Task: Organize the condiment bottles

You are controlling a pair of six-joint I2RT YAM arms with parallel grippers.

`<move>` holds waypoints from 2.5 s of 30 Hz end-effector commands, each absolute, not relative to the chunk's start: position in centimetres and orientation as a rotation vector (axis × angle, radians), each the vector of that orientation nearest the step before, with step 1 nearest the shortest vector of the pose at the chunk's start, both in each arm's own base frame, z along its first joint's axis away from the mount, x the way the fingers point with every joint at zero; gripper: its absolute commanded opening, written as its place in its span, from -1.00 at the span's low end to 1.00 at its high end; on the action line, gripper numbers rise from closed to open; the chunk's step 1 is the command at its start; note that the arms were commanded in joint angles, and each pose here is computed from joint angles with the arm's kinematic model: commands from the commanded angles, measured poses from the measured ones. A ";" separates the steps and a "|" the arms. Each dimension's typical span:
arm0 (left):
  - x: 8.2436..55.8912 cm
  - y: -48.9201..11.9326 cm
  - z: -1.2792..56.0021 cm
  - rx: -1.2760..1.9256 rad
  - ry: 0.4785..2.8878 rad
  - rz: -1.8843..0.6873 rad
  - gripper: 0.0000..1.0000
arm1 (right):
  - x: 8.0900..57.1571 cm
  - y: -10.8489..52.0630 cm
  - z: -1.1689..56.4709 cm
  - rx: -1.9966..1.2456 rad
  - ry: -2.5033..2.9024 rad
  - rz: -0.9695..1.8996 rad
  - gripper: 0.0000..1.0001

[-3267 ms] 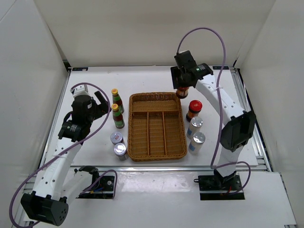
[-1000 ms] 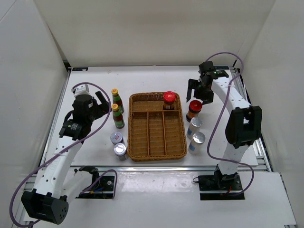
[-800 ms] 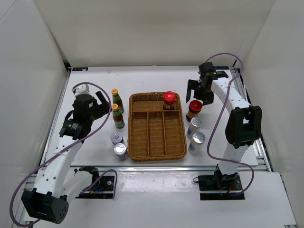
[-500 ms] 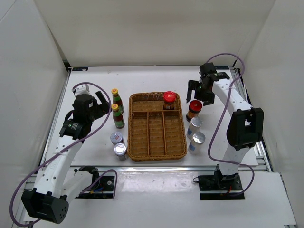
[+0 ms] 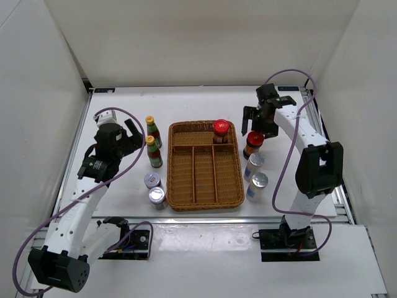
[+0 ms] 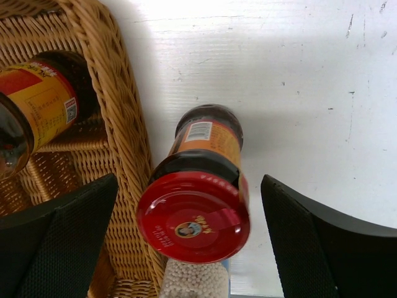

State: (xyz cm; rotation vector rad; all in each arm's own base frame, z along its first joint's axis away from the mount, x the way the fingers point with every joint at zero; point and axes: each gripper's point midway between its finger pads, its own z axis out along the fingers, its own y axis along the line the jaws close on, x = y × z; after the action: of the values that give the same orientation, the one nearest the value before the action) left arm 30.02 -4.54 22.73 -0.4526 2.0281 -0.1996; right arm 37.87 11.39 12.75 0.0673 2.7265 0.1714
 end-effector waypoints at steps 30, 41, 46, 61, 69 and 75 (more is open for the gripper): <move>30.0 -4.4 23.7 -0.458 1.998 -0.202 1.00 | 39.6 10.5 22.3 0.090 2.502 -0.026 -0.37; 30.0 -4.4 23.7 -0.458 1.998 -0.202 1.00 | 42.8 14.5 32.5 -0.078 2.232 0.002 -0.44; 30.0 -4.6 23.6 -0.453 2.001 -0.211 1.00 | 44.1 19.8 36.6 -0.194 2.091 0.086 -0.49; 29.8 -4.4 23.5 -0.458 1.998 -0.202 1.00 | 41.8 34.3 37.0 -0.545 1.908 0.234 -0.71; 29.8 -4.4 23.5 -0.458 1.998 -0.202 1.00 | 43.3 38.0 29.8 -0.612 2.018 0.411 -0.79; 29.8 -4.2 23.5 -0.463 1.995 -0.193 1.00 | 44.4 39.7 23.6 -0.629 2.107 0.412 -0.85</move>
State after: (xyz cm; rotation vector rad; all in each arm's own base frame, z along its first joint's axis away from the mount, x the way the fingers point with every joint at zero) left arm 29.98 -4.44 22.87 -0.4560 2.0219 -0.1969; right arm 43.10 37.45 20.73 -0.6809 2.2313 0.3014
